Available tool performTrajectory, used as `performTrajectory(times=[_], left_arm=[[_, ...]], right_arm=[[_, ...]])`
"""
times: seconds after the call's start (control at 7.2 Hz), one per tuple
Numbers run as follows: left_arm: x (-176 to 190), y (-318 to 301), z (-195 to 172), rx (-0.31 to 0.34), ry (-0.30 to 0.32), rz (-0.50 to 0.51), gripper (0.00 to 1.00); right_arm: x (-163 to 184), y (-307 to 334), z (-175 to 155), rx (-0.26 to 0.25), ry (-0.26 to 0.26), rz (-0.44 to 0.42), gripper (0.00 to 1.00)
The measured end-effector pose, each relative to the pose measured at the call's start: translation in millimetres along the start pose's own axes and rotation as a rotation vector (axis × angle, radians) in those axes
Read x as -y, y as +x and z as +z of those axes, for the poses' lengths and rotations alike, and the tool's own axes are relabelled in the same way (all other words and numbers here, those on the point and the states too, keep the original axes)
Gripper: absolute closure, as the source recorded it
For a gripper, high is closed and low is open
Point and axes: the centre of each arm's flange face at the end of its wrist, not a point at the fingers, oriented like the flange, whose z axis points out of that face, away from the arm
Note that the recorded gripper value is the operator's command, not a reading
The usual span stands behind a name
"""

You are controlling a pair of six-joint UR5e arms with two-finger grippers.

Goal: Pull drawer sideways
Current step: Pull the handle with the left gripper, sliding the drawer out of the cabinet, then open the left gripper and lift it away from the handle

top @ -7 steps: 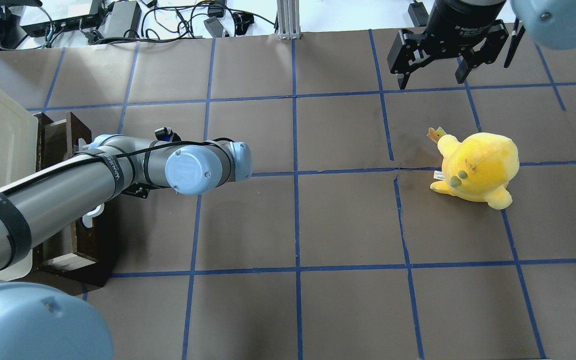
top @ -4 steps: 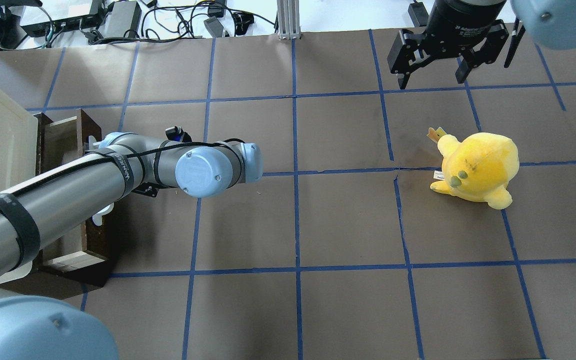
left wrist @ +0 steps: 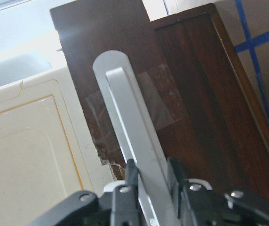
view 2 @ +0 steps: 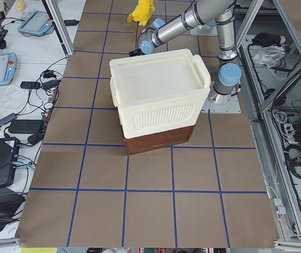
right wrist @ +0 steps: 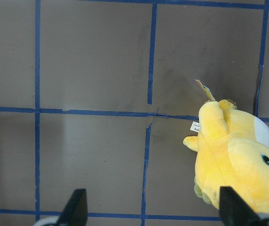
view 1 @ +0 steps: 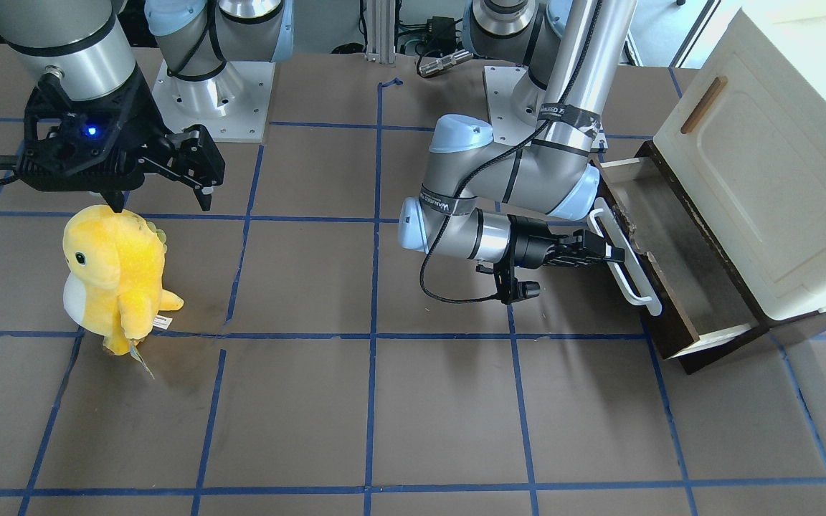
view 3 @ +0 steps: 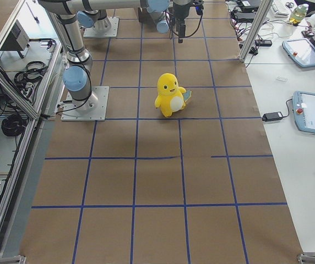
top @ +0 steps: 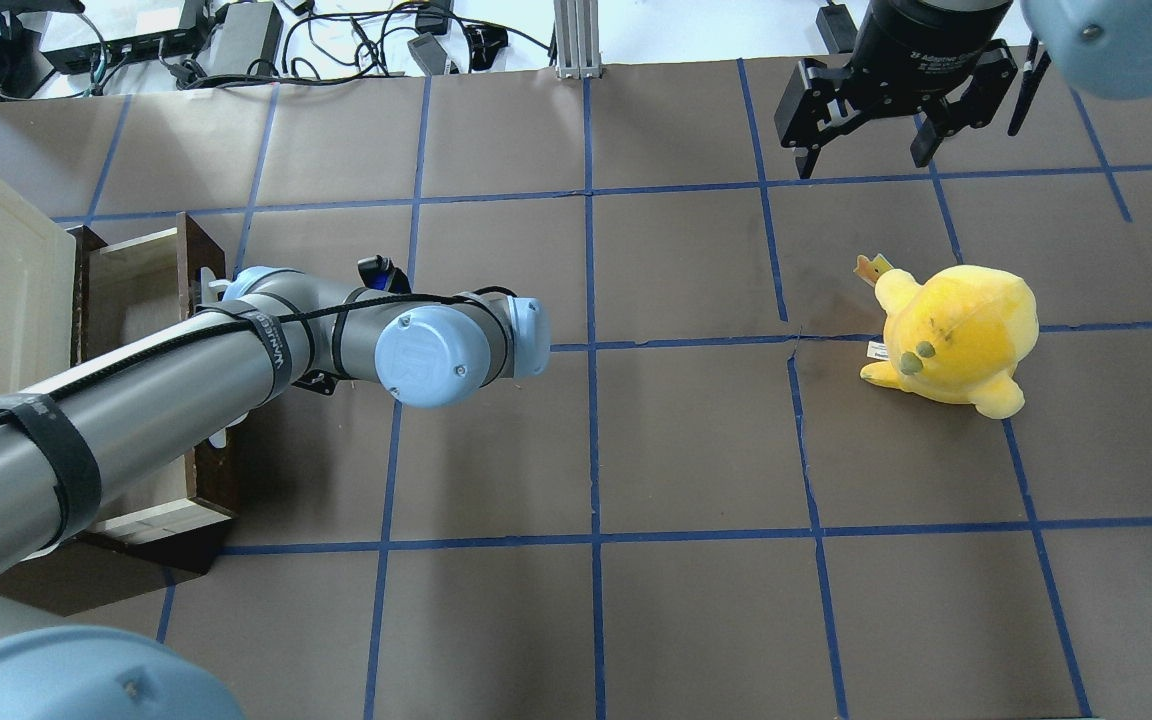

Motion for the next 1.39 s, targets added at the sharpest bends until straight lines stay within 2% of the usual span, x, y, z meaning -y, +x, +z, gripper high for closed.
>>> performTrajectory(times=[0.14,0.28,0.42,0.56,0.69,0.83,1.11,1.39], left_arm=[[-0.6,0.5,-2.3,0.0,0.003,0.001,0.8],[-1.1,0.7,-4.1,0.001,0.007,0.002,0.7],[-1.6,-0.1,-4.9,0.001,0.008,0.001,0.06],[-2.0,-2.3,-5.5,-0.001,0.009,-0.006,0.0],[-2.6,-7.3,-8.2,-0.017,0.004,-0.023,0.07],[-2.2,-16.6,-12.8,-0.065,-0.022,-0.049,0.08],[-4.9,-57.1,-32.0,-0.222,-0.062,-0.045,0.08],[-19.9,-119.2,-53.4,-0.455,-0.067,-0.042,0.08]], right_arm=[[0.0,0.0,0.0,0.0,0.0,0.0,0.0],[0.0,0.0,0.0,0.0,0.0,0.0,0.0],[0.0,0.0,0.0,0.0,0.0,0.0,0.0],[0.0,0.0,0.0,0.0,0.0,0.0,0.0],[0.0,0.1,0.0,-0.001,0.0,0.0,0.0],[0.0,0.0,0.0,0.0,0.0,0.0,0.0],[0.0,0.0,-0.1,0.0,0.0,0.0,0.0],[-0.1,0.0,-0.1,-0.001,0.0,0.0,0.0]])
